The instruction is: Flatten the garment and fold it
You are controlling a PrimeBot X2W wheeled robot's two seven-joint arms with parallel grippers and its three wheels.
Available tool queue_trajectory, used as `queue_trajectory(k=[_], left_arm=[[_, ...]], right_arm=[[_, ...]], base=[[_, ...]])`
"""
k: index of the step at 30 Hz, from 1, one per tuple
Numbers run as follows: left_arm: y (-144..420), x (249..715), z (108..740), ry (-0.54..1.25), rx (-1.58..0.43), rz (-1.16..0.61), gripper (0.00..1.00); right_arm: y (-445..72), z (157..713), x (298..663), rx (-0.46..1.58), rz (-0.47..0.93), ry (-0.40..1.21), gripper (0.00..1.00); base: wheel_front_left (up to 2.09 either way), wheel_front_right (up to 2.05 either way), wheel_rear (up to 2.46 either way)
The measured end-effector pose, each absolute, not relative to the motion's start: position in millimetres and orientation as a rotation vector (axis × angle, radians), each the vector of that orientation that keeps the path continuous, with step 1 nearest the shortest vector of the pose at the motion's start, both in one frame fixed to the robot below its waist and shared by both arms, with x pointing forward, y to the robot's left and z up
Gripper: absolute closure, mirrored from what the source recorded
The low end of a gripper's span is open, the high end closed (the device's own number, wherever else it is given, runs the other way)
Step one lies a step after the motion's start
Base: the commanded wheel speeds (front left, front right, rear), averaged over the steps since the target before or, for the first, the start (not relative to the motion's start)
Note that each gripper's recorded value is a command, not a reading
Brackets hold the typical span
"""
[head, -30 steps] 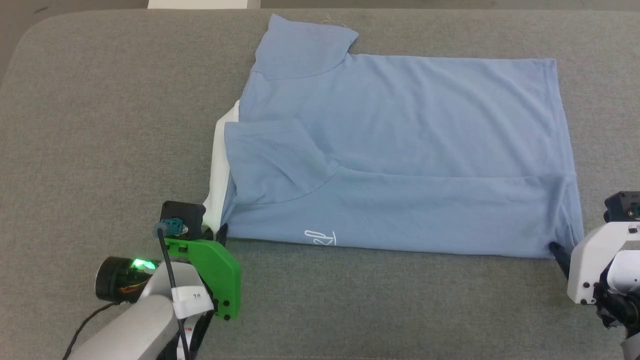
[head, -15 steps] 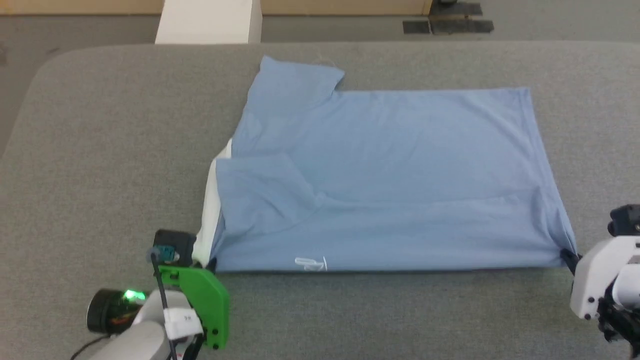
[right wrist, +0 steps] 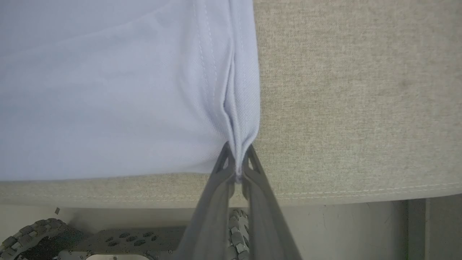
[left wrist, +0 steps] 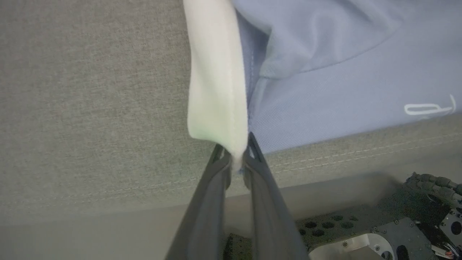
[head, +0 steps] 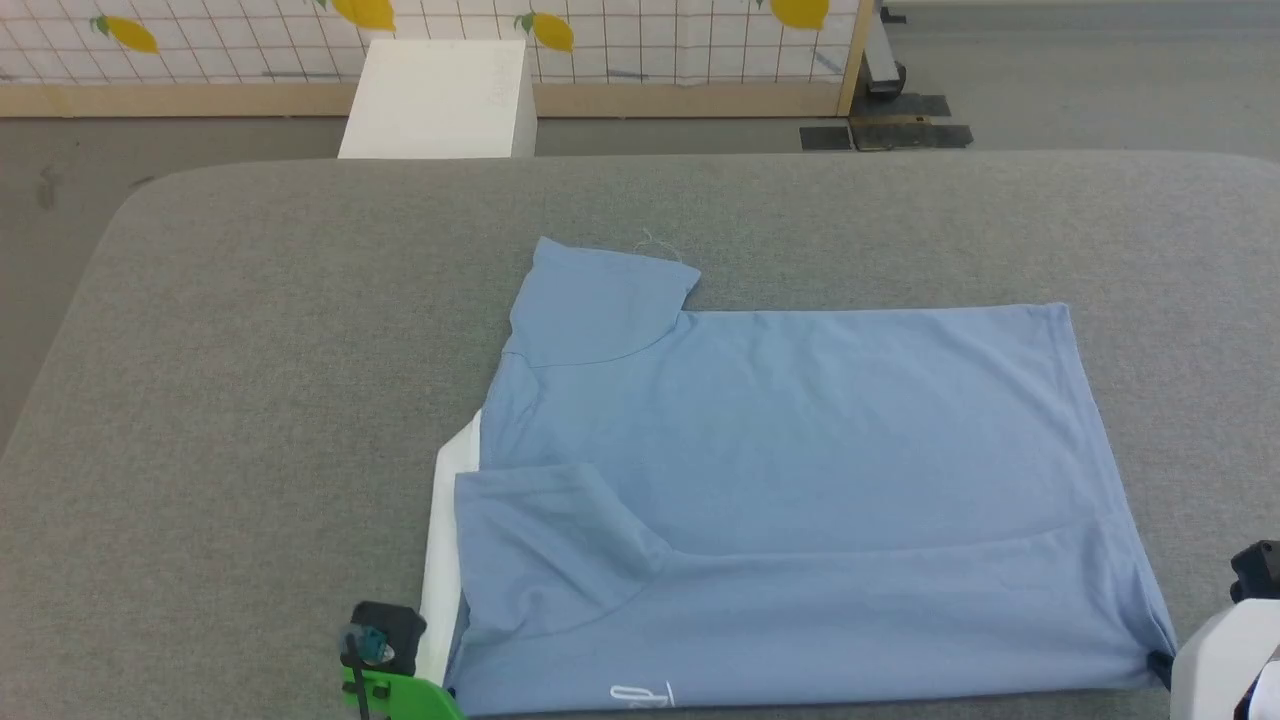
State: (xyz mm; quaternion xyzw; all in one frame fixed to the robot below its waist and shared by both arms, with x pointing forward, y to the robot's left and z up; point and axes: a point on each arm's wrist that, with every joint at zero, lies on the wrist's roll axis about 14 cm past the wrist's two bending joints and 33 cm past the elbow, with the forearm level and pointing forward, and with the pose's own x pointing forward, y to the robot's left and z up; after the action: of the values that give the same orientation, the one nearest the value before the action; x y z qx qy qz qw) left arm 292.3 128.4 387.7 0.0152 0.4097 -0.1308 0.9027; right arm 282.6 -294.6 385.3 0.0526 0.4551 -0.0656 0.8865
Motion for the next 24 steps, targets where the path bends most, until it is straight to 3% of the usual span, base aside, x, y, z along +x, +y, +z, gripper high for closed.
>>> queue_trajectory(k=[2,3,4,5,10,18,24], left_arm=[[127,290,382,0.865,0.028,-0.268,1.00],[127,290,380,0.869,0.029,-0.266,0.72],[127,290,379,0.866,0.030,-0.266,0.00],[128,292,379,0.855,0.031,-0.260,0.00],[135,305,389,0.766,0.039,-0.239,0.00],[136,357,474,0.318,0.020,-0.226,0.00],[125,384,517,0.132,0.010,-0.268,0.00]], right_arm=[[-295,383,281,0.106,-0.142,0.955,1.00],[-295,381,280,0.108,-0.145,0.961,1.00],[-294,380,280,0.111,-0.145,0.962,0.61],[-293,380,281,0.108,-0.141,0.954,0.00],[-290,398,297,0.081,-0.115,0.823,0.00],[-274,492,345,0.052,-0.023,0.324,0.00],[-268,527,347,0.048,-0.004,0.132,0.00]], base=[[0.00,0.00,0.00],[0.00,0.00,0.00],[0.00,0.00,0.00],[0.00,0.00,0.00],[0.00,0.00,0.00],[0.00,0.00,0.00],[0.00,0.00,0.00]])
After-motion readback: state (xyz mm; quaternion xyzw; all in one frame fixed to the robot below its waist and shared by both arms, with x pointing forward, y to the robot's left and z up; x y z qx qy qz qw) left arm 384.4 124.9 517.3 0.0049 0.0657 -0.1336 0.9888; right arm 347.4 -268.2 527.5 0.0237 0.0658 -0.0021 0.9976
